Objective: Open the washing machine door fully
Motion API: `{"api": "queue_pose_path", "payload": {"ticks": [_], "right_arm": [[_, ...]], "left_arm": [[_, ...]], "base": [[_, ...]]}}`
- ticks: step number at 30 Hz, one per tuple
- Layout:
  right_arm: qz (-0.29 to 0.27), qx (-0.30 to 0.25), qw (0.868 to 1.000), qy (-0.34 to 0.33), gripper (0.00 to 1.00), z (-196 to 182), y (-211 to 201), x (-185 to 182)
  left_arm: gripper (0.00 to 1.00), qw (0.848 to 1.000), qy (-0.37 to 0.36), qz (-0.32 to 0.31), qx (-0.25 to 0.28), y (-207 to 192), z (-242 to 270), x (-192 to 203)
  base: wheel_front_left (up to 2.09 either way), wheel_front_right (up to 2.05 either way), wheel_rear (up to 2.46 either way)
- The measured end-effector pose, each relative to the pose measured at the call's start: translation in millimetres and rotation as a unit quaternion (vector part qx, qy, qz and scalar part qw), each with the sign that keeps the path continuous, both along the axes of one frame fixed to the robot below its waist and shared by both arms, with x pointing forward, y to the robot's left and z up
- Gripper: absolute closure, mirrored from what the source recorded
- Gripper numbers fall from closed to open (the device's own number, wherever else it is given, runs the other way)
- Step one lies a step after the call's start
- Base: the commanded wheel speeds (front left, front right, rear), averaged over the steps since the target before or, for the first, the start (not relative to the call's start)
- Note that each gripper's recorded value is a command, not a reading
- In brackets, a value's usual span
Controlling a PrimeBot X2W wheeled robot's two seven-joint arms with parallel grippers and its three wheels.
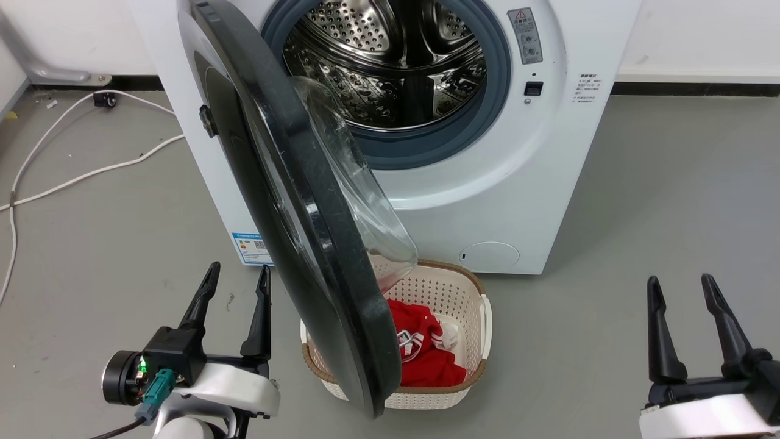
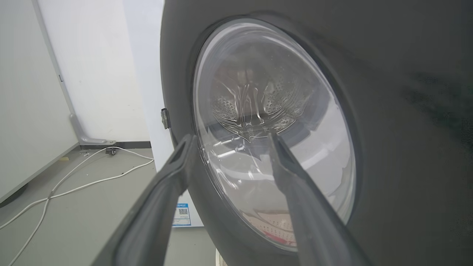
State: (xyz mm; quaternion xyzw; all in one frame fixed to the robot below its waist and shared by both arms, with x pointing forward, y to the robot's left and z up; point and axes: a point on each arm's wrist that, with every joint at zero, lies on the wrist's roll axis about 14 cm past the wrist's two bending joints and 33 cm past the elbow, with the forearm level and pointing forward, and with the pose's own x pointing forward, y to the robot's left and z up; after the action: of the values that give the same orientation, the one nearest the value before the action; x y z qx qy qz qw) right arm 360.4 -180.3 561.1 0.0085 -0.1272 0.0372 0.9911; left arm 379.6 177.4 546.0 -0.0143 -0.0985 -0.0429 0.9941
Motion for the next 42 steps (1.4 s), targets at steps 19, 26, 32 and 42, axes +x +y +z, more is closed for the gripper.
{"api": "queue_pose_path", "payload": {"ticks": [19,26,32,42], "right_arm": [[-0.001,0.035,0.999,0.023,0.00,-15,-2,-5],[0.001,0.040,0.999,0.024,0.00,-15,-1,-6],[0.002,0.044,0.999,0.026,0.00,-17,0,-5],[0.003,0.050,0.998,0.030,0.00,-20,0,-4]], "left_arm": [[1.00,1.000,-0.007,-0.001,0.001,-1,5,2],[1.00,0.999,-0.037,0.003,-0.003,2,24,2],[1.00,0.992,-0.129,0.012,0.000,7,83,-1],[1.00,0.937,-0.348,-0.031,0.018,-26,215,-51]], "base": [[0.00,0.00,0.00],[0.00,0.00,0.00],[0.00,0.00,0.00],[0.00,0.00,0.00]]}}
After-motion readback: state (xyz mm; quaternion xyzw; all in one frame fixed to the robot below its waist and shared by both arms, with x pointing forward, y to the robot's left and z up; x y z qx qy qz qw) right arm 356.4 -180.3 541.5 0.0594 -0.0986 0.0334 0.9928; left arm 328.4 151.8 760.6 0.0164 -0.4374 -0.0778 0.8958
